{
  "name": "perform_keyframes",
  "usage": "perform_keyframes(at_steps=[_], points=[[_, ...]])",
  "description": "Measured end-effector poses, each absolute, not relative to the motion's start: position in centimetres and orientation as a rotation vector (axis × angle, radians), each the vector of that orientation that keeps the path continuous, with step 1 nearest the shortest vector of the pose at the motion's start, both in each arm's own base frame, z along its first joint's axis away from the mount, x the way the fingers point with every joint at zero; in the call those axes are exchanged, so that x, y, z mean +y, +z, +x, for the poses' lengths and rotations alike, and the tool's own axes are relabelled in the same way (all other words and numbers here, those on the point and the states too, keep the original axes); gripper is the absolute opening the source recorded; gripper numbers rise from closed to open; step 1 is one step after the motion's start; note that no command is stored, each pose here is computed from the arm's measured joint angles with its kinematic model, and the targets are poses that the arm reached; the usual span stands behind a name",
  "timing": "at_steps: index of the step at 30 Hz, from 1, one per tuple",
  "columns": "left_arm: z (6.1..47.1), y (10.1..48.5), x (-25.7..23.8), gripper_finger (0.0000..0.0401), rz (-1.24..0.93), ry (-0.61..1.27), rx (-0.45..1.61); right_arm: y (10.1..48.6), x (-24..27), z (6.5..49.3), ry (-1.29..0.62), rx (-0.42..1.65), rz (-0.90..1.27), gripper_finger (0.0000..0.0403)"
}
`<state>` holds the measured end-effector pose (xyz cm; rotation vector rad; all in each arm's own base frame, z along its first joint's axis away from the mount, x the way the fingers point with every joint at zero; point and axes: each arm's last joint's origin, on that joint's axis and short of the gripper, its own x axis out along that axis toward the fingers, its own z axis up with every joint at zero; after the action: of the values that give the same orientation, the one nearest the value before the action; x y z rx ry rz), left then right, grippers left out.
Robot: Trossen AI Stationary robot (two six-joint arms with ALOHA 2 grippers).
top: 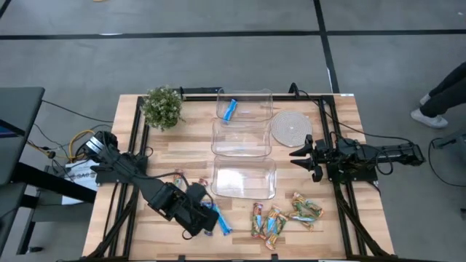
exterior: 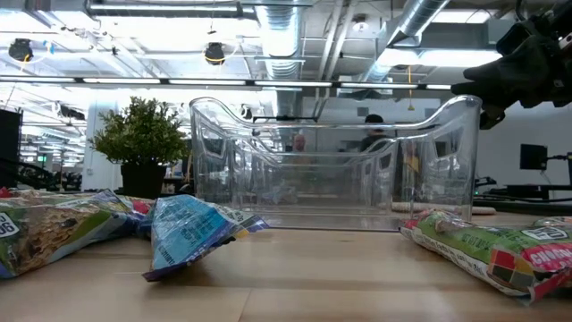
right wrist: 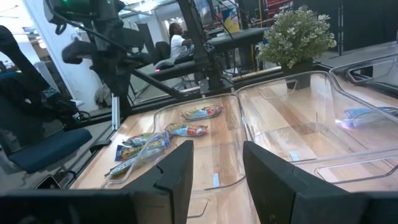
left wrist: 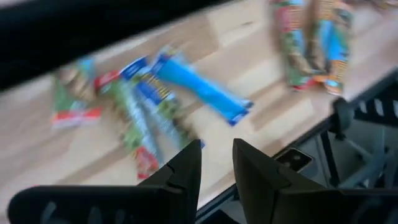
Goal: Pick and place Granola Bars by type
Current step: Put the blue granola bar into the top transparent bin
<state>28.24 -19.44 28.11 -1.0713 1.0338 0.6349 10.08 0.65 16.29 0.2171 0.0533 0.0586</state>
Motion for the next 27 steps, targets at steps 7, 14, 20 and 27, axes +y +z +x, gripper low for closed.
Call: perform_keyframes(at_steps=[7,14,20,27], points=[[28.1,27.5,-19.4,0.0084,-1.133,0.738,1.052,16.3,0.6,10.1,0.059,0.054,0.217,0.0133],[29.1,25.4,-19.5,0.0084,-1.111,0.810,1.116,16.3,0.6,10.1,0.058,0.056,0.217,0.0133],[30.3,23.4,-19.7,0.0084,-1.101,0.843,1.120,16.2,0.7,10.1,0.058,0.060,0.217,0.0134],[31.5,20.7,-20.2,0.0087,-1.096,0.877,1.193,16.2,0.7,10.1,0.058,0.063,0.216,0.0133]])
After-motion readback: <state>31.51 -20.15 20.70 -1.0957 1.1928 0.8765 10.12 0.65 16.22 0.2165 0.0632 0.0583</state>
